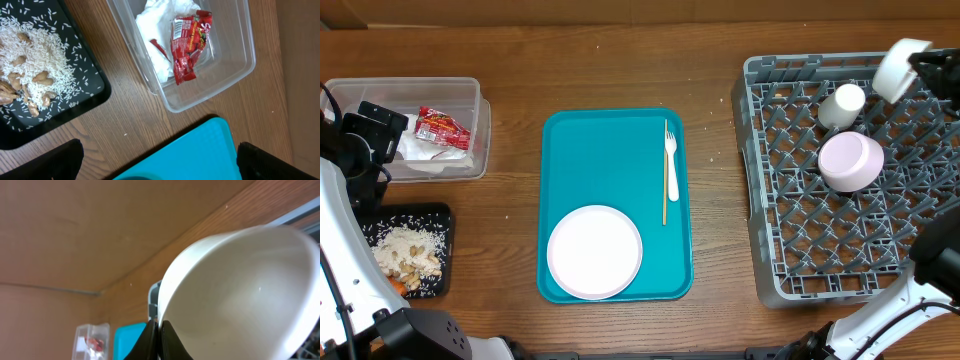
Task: Sort waste into correct bins and load items into the dishwasher
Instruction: 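Lower the white bowl into the rack, adjust it, and release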
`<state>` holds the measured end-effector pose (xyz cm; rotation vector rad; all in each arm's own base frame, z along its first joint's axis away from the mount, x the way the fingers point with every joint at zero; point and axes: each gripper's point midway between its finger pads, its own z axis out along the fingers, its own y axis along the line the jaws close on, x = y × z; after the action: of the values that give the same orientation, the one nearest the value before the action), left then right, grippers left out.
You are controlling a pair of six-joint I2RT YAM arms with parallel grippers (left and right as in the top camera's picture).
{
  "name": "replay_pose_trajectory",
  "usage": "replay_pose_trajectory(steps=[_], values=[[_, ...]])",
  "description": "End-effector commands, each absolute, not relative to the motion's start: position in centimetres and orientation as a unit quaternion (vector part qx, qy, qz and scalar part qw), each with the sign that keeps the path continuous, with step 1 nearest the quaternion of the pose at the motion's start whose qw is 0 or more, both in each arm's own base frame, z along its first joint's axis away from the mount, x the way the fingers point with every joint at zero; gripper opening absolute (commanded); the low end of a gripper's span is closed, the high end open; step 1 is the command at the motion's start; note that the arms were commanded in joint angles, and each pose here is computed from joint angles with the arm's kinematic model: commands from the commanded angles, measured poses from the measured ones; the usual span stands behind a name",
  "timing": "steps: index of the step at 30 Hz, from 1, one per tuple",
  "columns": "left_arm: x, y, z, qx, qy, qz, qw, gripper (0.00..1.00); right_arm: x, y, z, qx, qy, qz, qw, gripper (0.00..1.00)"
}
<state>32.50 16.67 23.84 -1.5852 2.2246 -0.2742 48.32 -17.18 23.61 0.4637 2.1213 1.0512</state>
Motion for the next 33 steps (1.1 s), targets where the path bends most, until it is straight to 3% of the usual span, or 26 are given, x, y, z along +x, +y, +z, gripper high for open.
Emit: replay_pose_trajectory(steps=[1,15,23,28,33], values=[[32.6,16.6,24.3,-0.554,0.801,-0.098,0.205,1.00,48.8,-17.3,22.0,0.204,0.816,0.417,0.345,0.04],[32.6,16.6,24.3,-0.554,0.801,-0.098,0.205,1.00,48.8,-20.8,19.2,0.243,0.826,0.374,0.346,0.04],[32.6,16.6,24.3,-0.554,0.801,-0.098,0.205,1.00,49.0,-21.1,19.3,0.239,0.825,0.370,0.354,0.04],[32.6,16.6,24.3,-0.554,0.801,-0.098,0.205,1.00,49.8,-20.2,21.8,0.210,0.795,0.425,0.379,0.04],[32.6,16.6,24.3,-0.554,0.801,-0.098,0.205,1.00,50.1,-20.7,20.6,0.227,0.803,0.406,0.372,0.04]])
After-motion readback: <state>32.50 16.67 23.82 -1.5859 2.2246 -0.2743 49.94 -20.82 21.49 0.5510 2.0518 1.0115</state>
